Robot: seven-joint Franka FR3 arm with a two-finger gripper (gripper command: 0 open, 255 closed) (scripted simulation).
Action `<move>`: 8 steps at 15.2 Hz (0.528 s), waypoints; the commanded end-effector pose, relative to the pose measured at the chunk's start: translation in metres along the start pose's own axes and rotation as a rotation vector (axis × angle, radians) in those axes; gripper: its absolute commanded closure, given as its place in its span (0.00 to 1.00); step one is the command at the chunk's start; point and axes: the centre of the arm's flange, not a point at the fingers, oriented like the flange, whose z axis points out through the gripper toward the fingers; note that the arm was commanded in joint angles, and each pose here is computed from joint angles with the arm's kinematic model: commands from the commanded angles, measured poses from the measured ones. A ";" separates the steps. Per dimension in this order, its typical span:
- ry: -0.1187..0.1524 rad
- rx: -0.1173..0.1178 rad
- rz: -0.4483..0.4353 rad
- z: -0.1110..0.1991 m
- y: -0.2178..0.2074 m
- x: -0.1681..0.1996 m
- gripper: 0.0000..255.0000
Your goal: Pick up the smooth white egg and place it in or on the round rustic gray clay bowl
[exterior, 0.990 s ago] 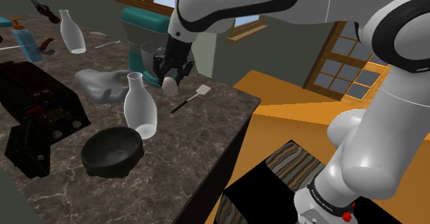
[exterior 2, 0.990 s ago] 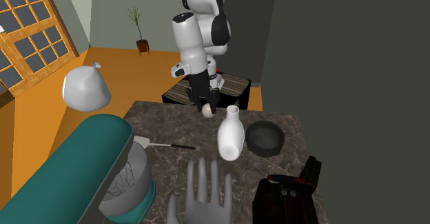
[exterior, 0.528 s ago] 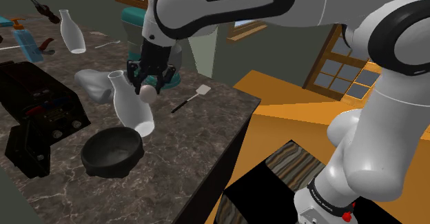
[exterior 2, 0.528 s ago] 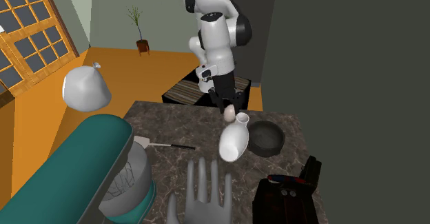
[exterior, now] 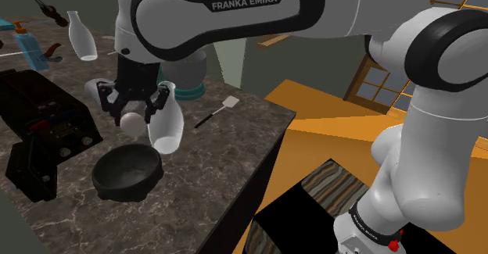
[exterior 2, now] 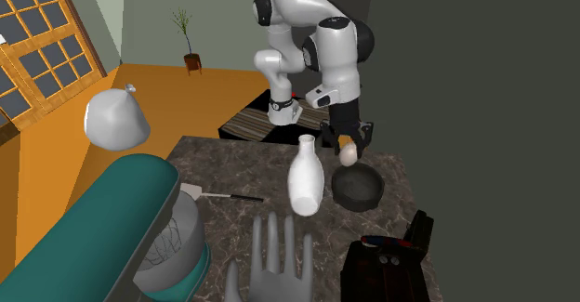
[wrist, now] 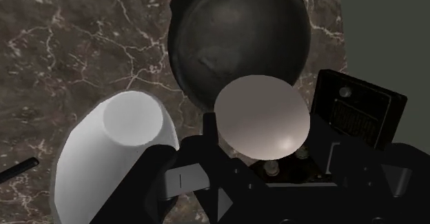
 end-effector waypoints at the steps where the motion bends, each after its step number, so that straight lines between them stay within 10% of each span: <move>1: 0.001 0.000 0.002 0.006 -0.025 -0.008 1.00; 8: 0.001 0.000 0.002 0.040 -0.033 -0.017 1.00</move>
